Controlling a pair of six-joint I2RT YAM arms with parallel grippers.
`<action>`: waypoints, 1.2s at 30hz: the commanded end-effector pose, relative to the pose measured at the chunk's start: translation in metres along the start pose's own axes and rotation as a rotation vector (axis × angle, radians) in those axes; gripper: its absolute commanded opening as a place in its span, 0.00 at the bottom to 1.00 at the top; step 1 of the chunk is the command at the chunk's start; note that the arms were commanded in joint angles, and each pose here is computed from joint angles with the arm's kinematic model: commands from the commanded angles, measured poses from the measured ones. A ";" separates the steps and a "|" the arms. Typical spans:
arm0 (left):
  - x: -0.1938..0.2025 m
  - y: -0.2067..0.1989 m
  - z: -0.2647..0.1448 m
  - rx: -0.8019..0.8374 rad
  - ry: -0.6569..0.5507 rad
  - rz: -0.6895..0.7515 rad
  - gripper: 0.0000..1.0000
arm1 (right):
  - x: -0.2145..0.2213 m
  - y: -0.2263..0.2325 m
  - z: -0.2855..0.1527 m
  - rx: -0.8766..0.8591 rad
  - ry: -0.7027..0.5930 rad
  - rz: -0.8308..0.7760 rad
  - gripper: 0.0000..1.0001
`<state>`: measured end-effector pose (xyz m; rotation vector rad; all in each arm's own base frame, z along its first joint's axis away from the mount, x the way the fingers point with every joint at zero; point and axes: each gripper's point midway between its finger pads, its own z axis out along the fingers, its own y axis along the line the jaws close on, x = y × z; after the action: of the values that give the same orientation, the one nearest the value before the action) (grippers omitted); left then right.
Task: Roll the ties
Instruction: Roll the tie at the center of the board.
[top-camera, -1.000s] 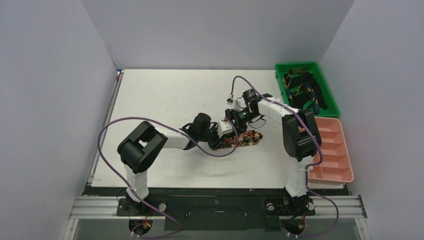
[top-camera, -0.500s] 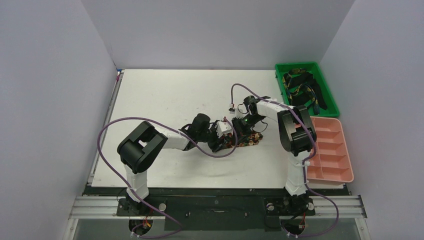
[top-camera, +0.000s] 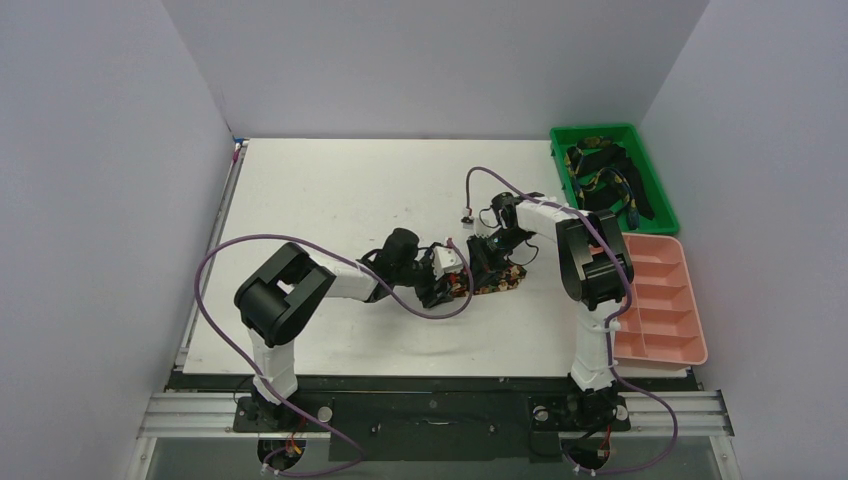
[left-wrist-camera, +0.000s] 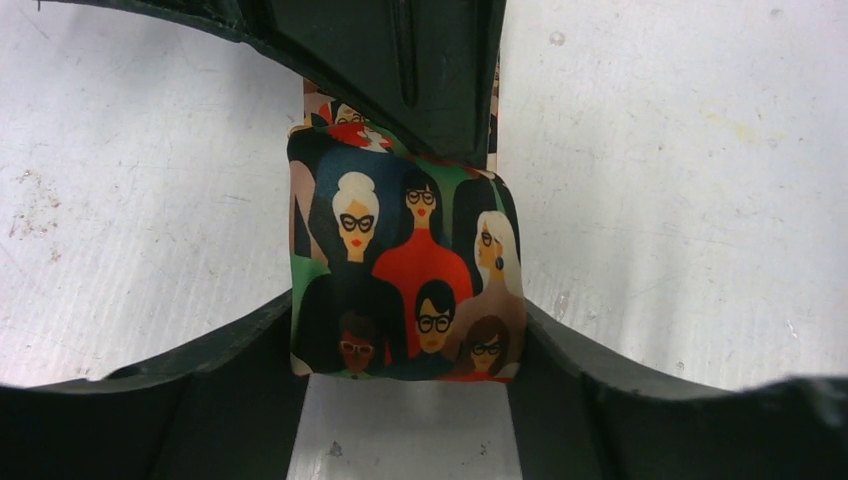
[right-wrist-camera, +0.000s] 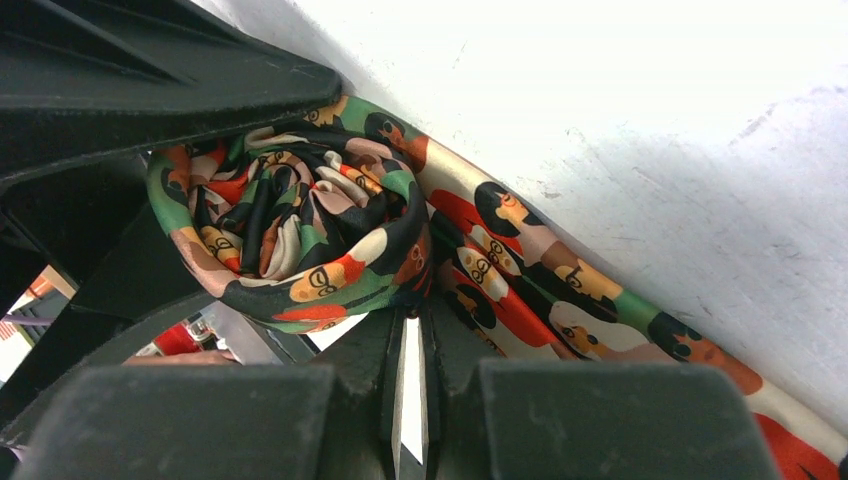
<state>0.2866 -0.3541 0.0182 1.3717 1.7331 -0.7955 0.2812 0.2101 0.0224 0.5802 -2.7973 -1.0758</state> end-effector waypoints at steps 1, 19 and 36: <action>0.007 -0.010 0.000 0.057 0.031 0.015 0.58 | -0.002 -0.003 -0.005 0.033 0.004 -0.065 0.00; -0.038 0.001 0.014 0.046 -0.059 0.120 0.77 | 0.002 0.006 -0.001 0.015 0.040 -0.104 0.00; 0.028 -0.018 0.009 0.108 0.126 -0.041 0.25 | -0.026 0.050 -0.043 -0.142 -0.134 -0.109 0.62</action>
<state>0.2914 -0.3778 0.0200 1.4585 1.6799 -0.8208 0.2823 0.2126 0.0407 0.6222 -2.7595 -1.1489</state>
